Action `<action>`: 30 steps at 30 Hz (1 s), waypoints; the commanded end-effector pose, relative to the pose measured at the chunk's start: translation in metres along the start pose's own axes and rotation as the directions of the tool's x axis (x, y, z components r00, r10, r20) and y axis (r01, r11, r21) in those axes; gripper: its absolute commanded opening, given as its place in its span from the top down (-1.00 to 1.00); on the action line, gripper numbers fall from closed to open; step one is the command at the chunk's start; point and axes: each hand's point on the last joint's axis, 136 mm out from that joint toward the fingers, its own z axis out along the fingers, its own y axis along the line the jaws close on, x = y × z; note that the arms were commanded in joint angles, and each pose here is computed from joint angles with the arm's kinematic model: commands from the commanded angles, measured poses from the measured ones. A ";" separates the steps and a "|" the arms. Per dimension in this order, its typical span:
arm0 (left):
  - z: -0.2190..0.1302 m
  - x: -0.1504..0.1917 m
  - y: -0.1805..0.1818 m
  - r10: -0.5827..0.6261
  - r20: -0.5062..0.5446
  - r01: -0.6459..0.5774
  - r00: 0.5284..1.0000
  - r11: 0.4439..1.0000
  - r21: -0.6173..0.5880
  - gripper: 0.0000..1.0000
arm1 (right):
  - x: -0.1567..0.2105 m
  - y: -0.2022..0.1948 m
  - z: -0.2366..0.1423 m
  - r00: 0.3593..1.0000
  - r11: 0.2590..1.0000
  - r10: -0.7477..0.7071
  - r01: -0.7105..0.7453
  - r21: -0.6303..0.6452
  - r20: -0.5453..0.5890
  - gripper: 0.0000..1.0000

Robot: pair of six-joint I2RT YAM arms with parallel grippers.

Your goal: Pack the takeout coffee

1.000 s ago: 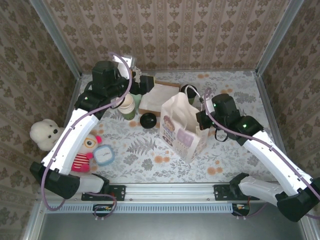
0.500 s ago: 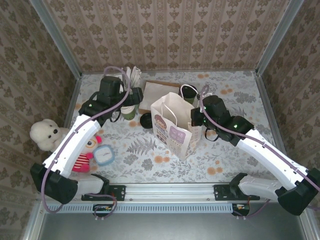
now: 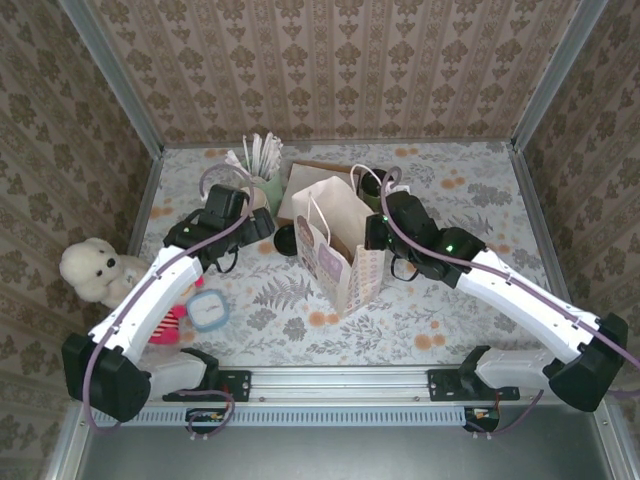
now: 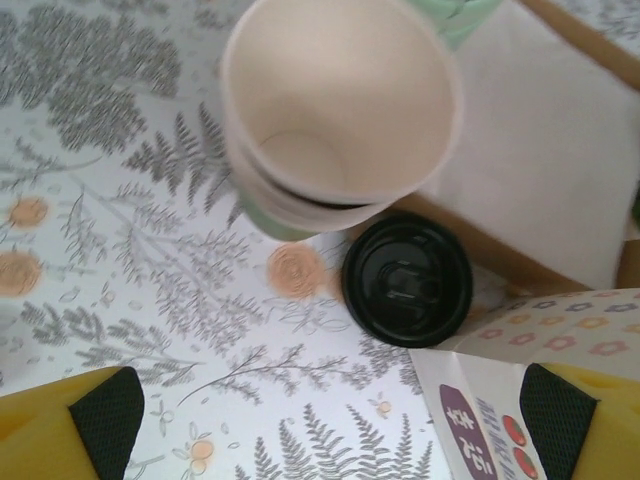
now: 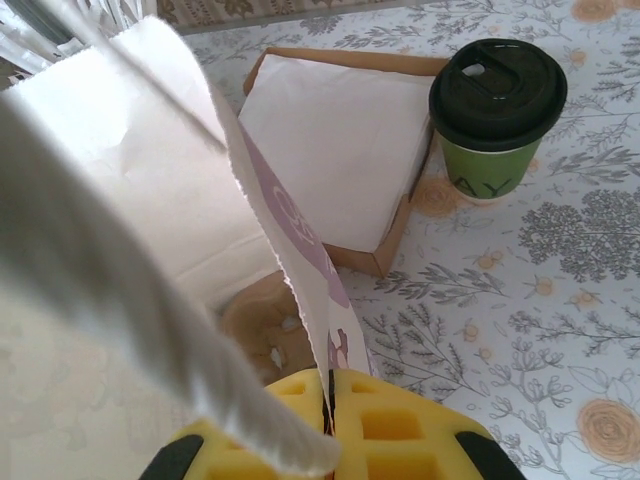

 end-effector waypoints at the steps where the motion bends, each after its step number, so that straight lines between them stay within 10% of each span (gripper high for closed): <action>1: -0.002 0.001 0.012 -0.070 0.010 0.070 0.997 0.997 -0.022 -1.00 | -0.013 0.008 0.002 0.998 0.999 0.034 -0.034 -0.002 0.048 0.83; 16: 0.015 0.055 -0.028 -0.099 -0.183 0.118 0.978 0.988 0.097 -1.00 | -0.014 -0.031 -0.029 0.996 0.990 -0.032 0.020 0.142 0.085 0.77; 30: 0.055 0.062 -0.064 -0.062 -0.243 0.093 0.968 0.989 0.116 -1.00 | -0.012 0.004 0.002 0.997 0.999 0.048 -0.050 0.017 0.065 0.77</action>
